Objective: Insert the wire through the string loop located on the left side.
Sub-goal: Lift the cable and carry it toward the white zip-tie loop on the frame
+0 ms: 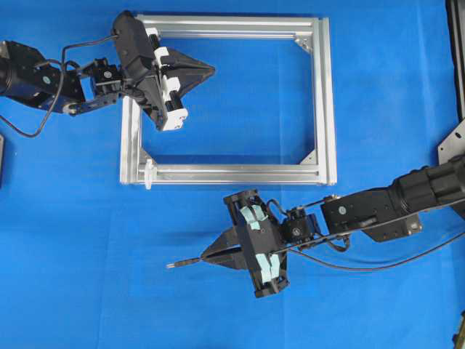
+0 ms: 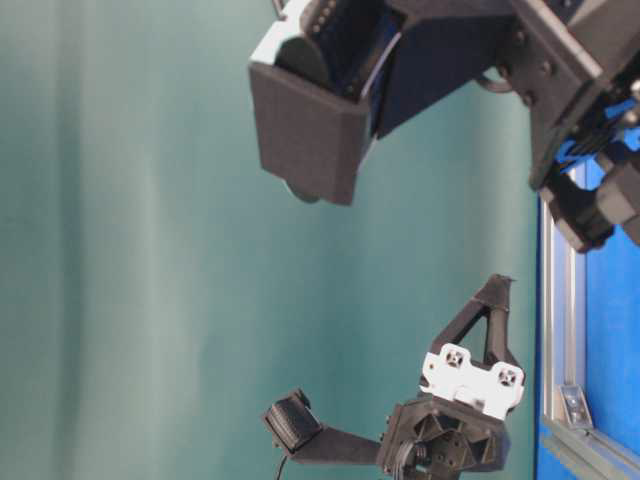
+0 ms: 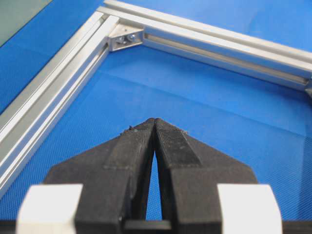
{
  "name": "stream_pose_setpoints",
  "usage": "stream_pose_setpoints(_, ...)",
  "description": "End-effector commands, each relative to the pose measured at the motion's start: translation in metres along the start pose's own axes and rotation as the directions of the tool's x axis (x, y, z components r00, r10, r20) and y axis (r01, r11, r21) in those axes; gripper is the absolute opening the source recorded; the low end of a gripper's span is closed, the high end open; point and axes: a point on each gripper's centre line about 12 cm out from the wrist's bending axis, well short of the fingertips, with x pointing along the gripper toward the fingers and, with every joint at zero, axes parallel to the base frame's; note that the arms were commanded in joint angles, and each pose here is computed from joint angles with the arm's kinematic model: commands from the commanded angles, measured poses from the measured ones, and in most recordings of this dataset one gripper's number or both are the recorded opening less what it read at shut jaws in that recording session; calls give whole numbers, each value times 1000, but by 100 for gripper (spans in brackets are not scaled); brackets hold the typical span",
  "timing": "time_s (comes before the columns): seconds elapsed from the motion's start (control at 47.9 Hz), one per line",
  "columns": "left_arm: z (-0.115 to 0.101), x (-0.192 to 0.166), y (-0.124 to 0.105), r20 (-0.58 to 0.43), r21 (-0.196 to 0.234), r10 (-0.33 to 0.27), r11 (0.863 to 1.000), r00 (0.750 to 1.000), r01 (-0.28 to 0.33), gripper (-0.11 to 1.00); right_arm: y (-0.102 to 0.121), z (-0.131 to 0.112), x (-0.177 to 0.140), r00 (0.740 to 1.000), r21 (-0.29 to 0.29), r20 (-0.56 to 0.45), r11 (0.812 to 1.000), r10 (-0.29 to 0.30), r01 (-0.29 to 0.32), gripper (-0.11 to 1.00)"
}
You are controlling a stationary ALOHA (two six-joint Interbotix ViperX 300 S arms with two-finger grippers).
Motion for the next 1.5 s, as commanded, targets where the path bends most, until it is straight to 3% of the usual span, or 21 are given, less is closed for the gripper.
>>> stream_pose_setpoints(0.0,15,-2,-2,44,-1,-7,1000,999,7,0,-3,18,-6,999,2,47,1000,-6,5,0)
stream_pose_setpoints(0.313,15,-2,-2,44,0,-7,1000,999,7,0,-42,19,-23,995,31,56,996,-88,86,0)
stream_pose_setpoints(0.563,14,-3,-2,43,0,-7,1000,999,7,0,-84,18,-44,980,67,75,981,-185,180,0)
stream_pose_setpoints(0.772,14,-3,-2,41,0,-7,1000,999,7,0,-108,17,-53,968,63,79,970,-240,235,0)
stream_pose_setpoints(1.481,12,-4,-2,36,0,-6,1000,999,6,0,-111,24,-46,966,57,92,970,-243,238,0)
